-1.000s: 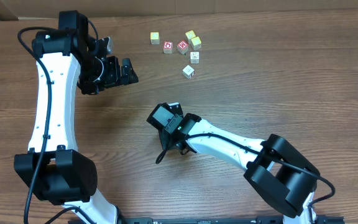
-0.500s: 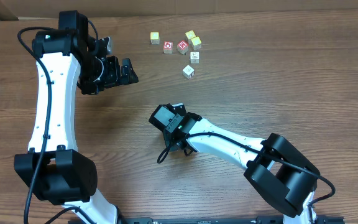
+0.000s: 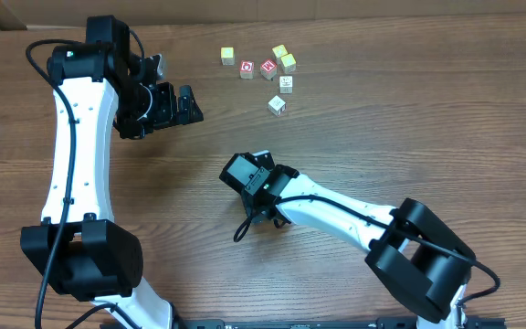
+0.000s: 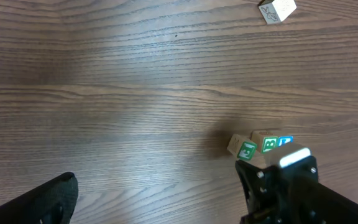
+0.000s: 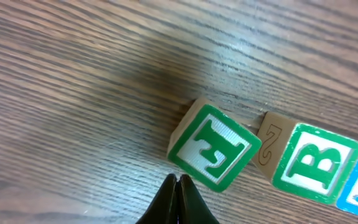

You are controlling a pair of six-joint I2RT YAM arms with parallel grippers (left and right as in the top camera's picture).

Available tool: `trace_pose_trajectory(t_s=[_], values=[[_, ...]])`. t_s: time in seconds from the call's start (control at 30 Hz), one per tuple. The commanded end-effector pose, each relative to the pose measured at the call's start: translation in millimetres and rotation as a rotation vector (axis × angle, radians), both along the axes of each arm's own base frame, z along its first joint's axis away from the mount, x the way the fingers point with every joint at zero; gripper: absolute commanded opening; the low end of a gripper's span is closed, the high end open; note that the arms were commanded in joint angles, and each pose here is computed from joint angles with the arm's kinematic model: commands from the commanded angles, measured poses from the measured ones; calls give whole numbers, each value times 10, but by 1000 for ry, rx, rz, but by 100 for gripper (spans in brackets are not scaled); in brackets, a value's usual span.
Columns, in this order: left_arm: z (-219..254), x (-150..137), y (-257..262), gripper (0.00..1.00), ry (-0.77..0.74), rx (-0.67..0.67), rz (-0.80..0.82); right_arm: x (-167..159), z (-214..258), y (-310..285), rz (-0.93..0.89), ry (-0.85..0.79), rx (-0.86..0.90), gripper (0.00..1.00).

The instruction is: Flip 5 blocks

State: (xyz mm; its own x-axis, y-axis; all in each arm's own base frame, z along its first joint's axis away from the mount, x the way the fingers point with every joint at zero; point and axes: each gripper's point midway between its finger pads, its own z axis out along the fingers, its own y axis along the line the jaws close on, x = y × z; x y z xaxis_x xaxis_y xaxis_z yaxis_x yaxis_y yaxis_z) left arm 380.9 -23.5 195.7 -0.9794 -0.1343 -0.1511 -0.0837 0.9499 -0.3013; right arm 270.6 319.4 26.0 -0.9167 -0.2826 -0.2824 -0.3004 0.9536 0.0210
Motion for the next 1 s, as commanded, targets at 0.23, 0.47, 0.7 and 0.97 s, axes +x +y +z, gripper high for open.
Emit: trace_pose_trajectory(t_s=[0.23, 0.47, 0.7, 0.97], values=[[18, 49, -15, 100, -16, 7, -17, 183, 368, 472, 42, -72, 236, 4], [18, 49, -17, 100, -16, 7, -17, 165, 78, 394, 34, -41, 163, 4], [18, 49, -17, 100, -15, 7, -17, 168, -17, 204, 11, -45, 70, 4], [18, 49, -15, 99, -15, 7, -16, 241, 11, 217, -1, -83, 73, 4]])
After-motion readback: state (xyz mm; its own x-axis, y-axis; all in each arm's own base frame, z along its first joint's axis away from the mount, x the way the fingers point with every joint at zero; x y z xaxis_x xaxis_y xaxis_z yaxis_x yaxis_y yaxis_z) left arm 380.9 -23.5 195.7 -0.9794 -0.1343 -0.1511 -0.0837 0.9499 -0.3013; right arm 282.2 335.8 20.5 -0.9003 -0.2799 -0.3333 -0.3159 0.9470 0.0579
